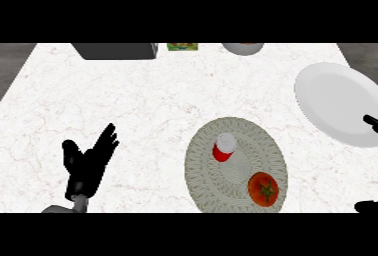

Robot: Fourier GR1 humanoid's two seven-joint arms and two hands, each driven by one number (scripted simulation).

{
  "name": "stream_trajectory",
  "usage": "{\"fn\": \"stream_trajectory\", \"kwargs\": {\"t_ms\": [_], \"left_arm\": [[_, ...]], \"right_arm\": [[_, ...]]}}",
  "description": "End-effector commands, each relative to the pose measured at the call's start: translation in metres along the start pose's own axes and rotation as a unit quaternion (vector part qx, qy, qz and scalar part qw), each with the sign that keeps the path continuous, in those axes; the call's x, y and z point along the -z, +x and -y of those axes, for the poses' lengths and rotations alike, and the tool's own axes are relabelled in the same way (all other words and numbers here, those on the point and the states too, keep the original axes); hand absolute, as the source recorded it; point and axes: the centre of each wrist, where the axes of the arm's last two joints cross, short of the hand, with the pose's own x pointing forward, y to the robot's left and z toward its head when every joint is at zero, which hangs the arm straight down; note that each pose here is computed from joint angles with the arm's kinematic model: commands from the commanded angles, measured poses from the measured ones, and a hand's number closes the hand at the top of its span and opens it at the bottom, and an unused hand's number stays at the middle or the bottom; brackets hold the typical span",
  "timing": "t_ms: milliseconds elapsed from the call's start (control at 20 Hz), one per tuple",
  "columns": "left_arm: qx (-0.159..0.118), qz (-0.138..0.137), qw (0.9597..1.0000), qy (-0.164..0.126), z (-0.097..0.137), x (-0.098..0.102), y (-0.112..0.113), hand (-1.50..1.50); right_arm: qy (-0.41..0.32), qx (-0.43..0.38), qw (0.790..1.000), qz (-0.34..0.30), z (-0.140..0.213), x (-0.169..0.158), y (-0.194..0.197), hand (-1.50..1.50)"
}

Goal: Pick the tomato from the placemat and place it in the plate

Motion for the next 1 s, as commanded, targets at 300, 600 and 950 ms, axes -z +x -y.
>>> {"fn": "stream_trajectory", "kwargs": {"t_ms": [300, 600, 950], "left_arm": [[-0.011, 0.003, 0.9999, 0.003, 0.002, -0.013, -0.003, 0.0], [0.003, 0.002, 1.0, -0.004, 0.011, 0.0, 0.021, 0.0], [-0.004, -0.001, 1.0, -0.007, 0.009, -0.003, 0.007, 0.0]], "right_arm": [[0.084, -0.096, 0.99, -0.063, -0.055, 0.012, 0.063, -1.5], [0.083, -0.118, 0.986, -0.089, -0.094, 0.016, 0.059, -1.5], [0.141, -0.117, 0.976, -0.119, -0.121, 0.035, 0.065, -1.5]]}}
